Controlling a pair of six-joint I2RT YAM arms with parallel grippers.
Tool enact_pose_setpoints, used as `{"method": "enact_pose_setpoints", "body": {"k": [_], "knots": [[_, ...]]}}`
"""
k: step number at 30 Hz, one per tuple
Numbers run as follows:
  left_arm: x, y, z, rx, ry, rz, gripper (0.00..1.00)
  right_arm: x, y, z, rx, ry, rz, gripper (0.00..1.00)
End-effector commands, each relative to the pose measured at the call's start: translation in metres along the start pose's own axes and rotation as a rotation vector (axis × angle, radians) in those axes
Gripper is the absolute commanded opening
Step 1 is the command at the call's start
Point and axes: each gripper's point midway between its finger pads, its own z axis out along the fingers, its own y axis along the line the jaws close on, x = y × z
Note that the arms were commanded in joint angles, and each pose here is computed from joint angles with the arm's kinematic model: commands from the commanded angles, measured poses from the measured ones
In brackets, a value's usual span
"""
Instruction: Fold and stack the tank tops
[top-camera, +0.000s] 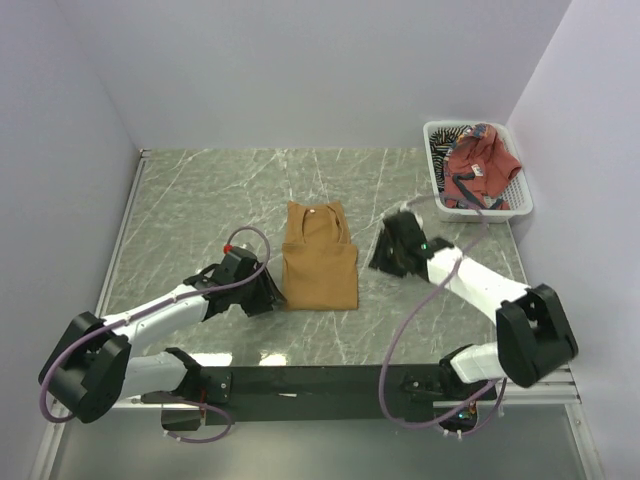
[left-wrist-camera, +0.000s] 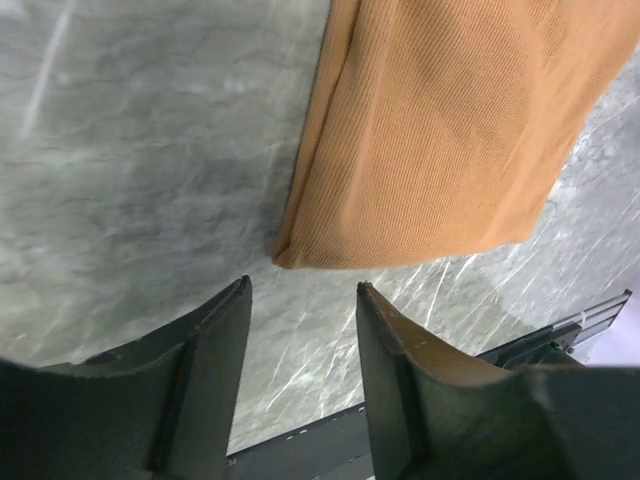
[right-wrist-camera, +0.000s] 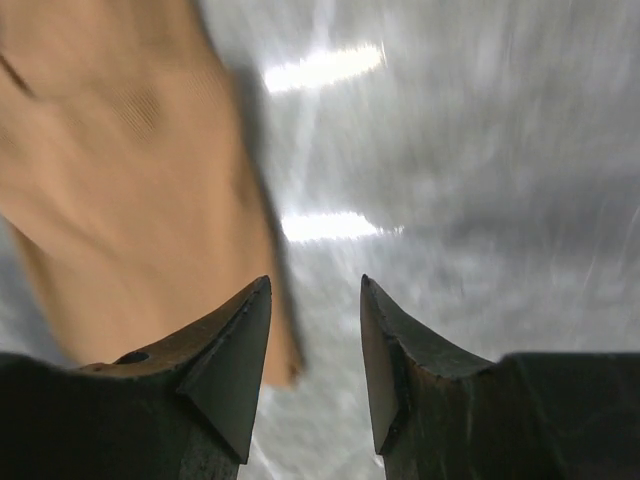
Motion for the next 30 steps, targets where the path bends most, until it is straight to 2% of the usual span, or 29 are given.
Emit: {"method": "enact_pose_setpoints", "body": {"k": [1, 4, 9, 20, 26, 30], "knots": [[0.005, -0.005, 0.006, 0.024, 0.013, -0.025, 0.53, 0.041, 0.008, -0.009, -0.099, 0.064, 0.048, 0.48], [0.010, 0.002, 0.010, 0.002, 0.021, -0.056, 0.55, 0.076, 0.010, -0.015, -0.147, 0.131, 0.068, 0.47], [0.009, 0.011, 0.018, -0.035, 0.006, -0.086, 0.53, 0.108, 0.006, -0.010, -0.162, 0.173, 0.117, 0.45], [0.016, 0.036, 0.030, -0.129, 0.011, -0.106, 0.44, 0.122, 0.006, 0.005, -0.177, 0.183, 0.166, 0.43], [0.020, 0.043, 0.034, -0.158, 0.018, -0.093, 0.36, 0.133, 0.006, 0.012, -0.176, 0.205, 0.167, 0.43], [0.019, 0.039, 0.036, -0.157, 0.018, -0.073, 0.22, 0.139, 0.005, 0.017, -0.164, 0.214, 0.157, 0.40]]}}
